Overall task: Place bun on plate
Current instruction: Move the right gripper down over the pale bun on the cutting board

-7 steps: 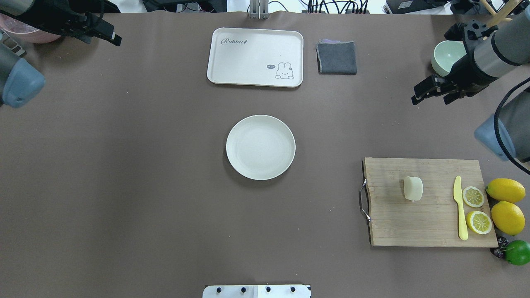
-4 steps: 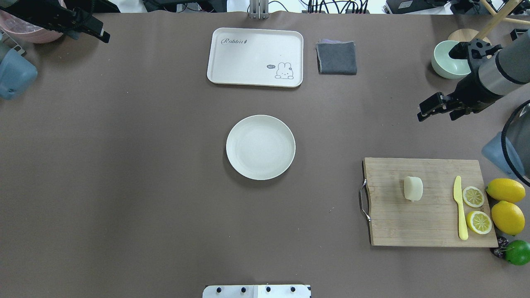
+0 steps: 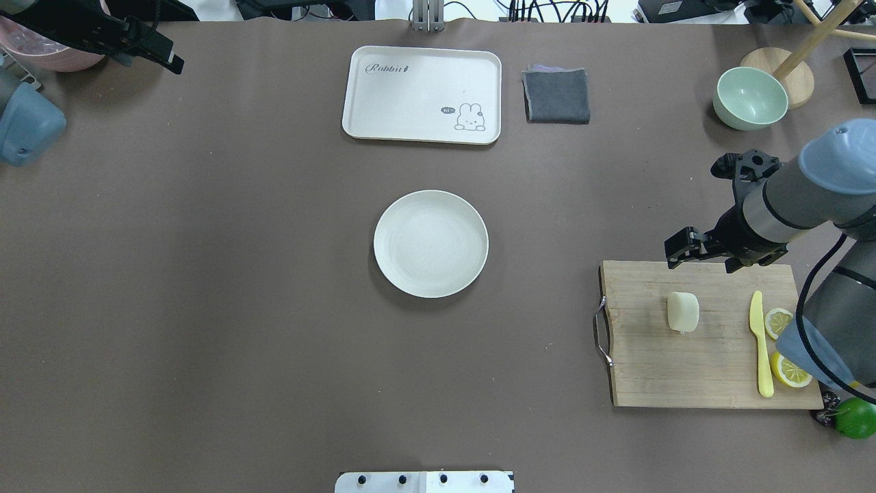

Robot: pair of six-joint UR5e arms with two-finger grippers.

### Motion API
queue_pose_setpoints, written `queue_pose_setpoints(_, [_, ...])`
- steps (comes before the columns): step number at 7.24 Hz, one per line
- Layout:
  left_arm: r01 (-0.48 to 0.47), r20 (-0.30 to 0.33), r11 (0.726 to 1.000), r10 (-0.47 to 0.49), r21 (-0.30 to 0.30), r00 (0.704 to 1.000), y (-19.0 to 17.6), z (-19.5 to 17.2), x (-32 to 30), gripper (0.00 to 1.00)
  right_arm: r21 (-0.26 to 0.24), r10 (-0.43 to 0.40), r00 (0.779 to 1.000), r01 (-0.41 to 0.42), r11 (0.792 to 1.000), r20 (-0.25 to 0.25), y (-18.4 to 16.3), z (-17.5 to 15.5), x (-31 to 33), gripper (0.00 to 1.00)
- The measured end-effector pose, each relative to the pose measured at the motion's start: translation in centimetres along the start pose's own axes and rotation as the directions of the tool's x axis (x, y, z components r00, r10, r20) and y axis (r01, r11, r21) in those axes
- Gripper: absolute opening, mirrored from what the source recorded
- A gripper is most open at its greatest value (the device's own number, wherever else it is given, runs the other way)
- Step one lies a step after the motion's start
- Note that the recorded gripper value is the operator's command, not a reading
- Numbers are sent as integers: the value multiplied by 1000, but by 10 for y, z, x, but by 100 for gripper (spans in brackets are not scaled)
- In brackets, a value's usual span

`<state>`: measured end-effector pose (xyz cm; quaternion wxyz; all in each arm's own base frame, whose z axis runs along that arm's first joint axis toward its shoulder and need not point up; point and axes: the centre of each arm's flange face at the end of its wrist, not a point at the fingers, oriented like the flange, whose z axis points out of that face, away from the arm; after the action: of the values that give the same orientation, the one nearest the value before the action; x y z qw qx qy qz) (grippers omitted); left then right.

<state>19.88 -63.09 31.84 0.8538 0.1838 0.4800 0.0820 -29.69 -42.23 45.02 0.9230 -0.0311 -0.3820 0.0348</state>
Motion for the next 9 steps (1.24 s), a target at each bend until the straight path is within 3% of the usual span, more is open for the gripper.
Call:
queue_pose_setpoints(5, [-28,31,1000,27,11,999,2,4,-5,98,-34,-32,999,31,999,-41,37,26,-9,98])
queue_pose_setpoints(6, [-29,48,999,28,17,998,2,7,-6,98,-34,-38,998,36,999,-52,41,31,-8,89])
queue_pose_setpoints(8, [-29,59,999,28,16,998,4,11,-8,98,-31,-52,996,50,998,-67,46,38,-10,64])
queue_pose_setpoints(9, [-28,61,999,27,15,998,4,11,-8,98,-31,-55,996,53,998,-68,47,38,-11,31])
